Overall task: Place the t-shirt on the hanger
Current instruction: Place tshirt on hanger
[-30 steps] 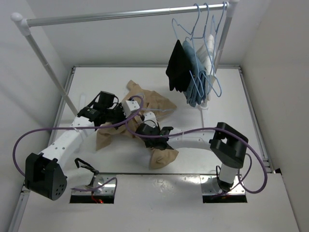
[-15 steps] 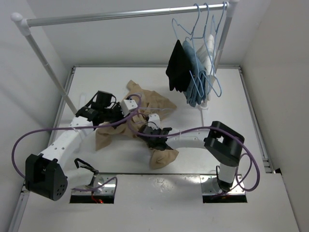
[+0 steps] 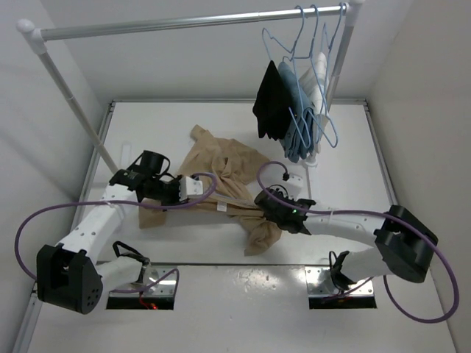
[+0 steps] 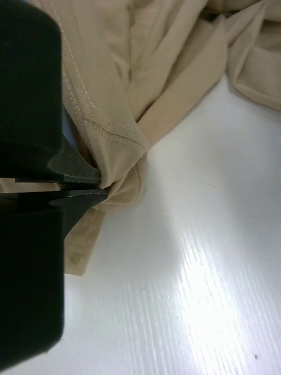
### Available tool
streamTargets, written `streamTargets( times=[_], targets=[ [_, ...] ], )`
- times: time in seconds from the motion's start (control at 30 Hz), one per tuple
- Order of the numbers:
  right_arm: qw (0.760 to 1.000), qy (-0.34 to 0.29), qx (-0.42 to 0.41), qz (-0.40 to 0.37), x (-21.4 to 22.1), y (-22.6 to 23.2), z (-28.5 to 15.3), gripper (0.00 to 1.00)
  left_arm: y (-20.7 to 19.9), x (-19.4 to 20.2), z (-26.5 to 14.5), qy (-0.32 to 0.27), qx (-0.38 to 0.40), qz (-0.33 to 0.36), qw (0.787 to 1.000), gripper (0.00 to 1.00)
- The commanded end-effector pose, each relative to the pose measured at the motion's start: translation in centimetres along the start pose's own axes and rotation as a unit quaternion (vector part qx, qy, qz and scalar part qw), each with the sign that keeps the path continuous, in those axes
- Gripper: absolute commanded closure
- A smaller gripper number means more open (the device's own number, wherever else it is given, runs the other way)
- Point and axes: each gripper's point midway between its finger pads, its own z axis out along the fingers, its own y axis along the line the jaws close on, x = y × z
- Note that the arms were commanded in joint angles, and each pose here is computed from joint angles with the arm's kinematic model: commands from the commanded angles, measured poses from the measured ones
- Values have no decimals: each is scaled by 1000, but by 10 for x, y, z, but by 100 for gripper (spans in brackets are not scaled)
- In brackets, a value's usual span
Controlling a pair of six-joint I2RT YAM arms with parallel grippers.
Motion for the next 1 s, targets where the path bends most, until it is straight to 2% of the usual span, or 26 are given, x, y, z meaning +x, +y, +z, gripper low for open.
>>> streamTargets(
  times=[0.0,0.23,0.37,0.4,0.53,0.63,0.73,0.83,0.97],
  targets=[
    [996,-41,74,12,-18,-44,0,100,-1,7,-7,13,-3,47,999,100],
    [996,-46,80,18,-19,-65,-1,100,11,34,-7,74,-40,73,994,100],
    [996,-49,37,-58,-33,-32,-3,100,26,25,-5,69,-83,41,993,100],
    [993,-41,20,-112,-33,-23,-5,100,29,22,-4,66,-91,37,993,100],
    [979,-37,-92,-179,-45,43,-20,100,30,10,8,46,-96,40,993,100],
    [966,-51,-155,-199,-55,72,-35,100,30,-7,21,17,-100,60,993,100],
    [940,-35,-240,-241,-50,106,-56,100,18,-34,31,-34,-72,85,993,100],
    [924,-37,-277,-261,-55,126,-72,100,3,-55,36,-72,-38,111,990,100],
    [908,-49,-333,-251,-65,141,-100,100,-14,-91,25,-142,-10,130,981,100]
  ],
)
